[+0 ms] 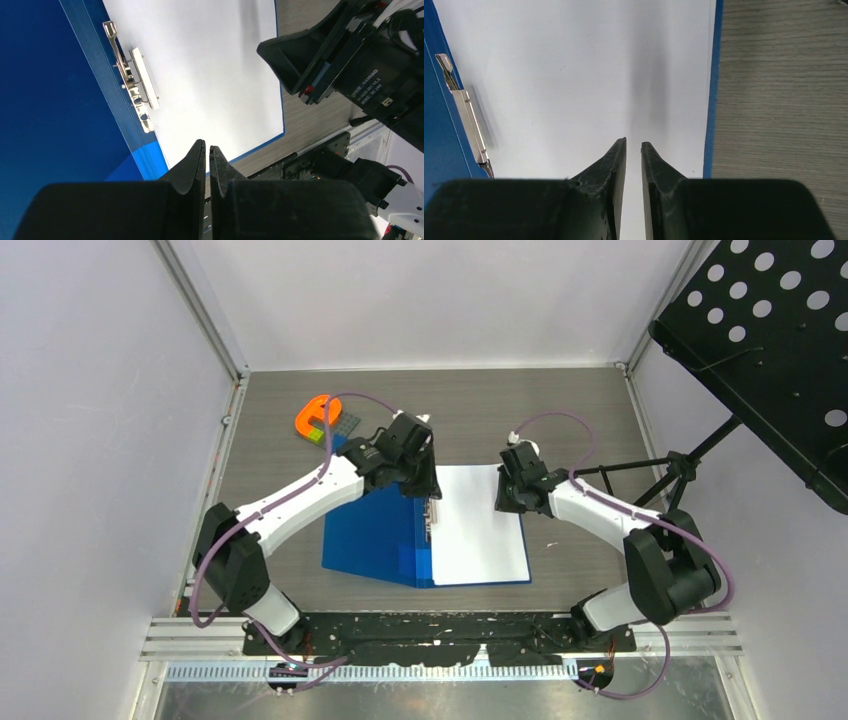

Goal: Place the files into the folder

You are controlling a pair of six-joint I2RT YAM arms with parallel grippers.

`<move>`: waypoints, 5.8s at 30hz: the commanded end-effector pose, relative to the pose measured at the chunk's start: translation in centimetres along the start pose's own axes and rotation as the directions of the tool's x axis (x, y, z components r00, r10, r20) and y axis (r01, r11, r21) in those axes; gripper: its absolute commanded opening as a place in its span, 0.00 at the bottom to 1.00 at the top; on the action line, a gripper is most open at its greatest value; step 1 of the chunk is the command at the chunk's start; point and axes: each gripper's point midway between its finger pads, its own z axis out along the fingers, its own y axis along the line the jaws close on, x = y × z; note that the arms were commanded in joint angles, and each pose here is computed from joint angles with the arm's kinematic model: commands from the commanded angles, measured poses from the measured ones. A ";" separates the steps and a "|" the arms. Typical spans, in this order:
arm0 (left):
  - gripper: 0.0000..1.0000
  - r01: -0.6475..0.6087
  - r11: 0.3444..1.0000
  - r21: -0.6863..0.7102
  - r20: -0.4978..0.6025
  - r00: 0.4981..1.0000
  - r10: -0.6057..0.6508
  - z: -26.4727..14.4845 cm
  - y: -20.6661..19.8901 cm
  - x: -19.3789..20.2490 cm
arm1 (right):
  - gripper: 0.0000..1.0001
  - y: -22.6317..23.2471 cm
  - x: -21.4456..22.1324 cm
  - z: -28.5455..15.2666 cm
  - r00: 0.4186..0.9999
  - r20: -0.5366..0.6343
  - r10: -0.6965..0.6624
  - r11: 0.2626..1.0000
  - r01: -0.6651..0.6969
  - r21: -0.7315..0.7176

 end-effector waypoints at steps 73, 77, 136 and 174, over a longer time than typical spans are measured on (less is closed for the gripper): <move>0.44 0.086 0.986 -0.142 -0.082 0.992 -0.099 10.4 8.7 -5.9 | 0.44 -2.7 3.9 2.7 0.999 -0.002 0.053 0.998 -0.053 0.034; 0.44 0.088 0.988 -0.124 -0.097 0.990 -0.100 11.2 8.8 -5.5 | 0.44 -2.7 4.0 2.8 0.998 -0.005 0.055 0.998 -0.055 0.035; 0.38 0.094 0.994 0.063 -0.115 0.990 -0.086 10.0 6.3 -4.7 | 0.44 -2.1 3.2 2.0 0.998 0.004 0.061 0.998 -0.061 0.024; 0.28 0.028 0.997 -0.067 -0.080 0.996 -0.033 9.8 8.9 -6.0 | 0.45 4.2 -1.8 -0.5 0.998 0.057 -0.032 0.997 0.036 -0.071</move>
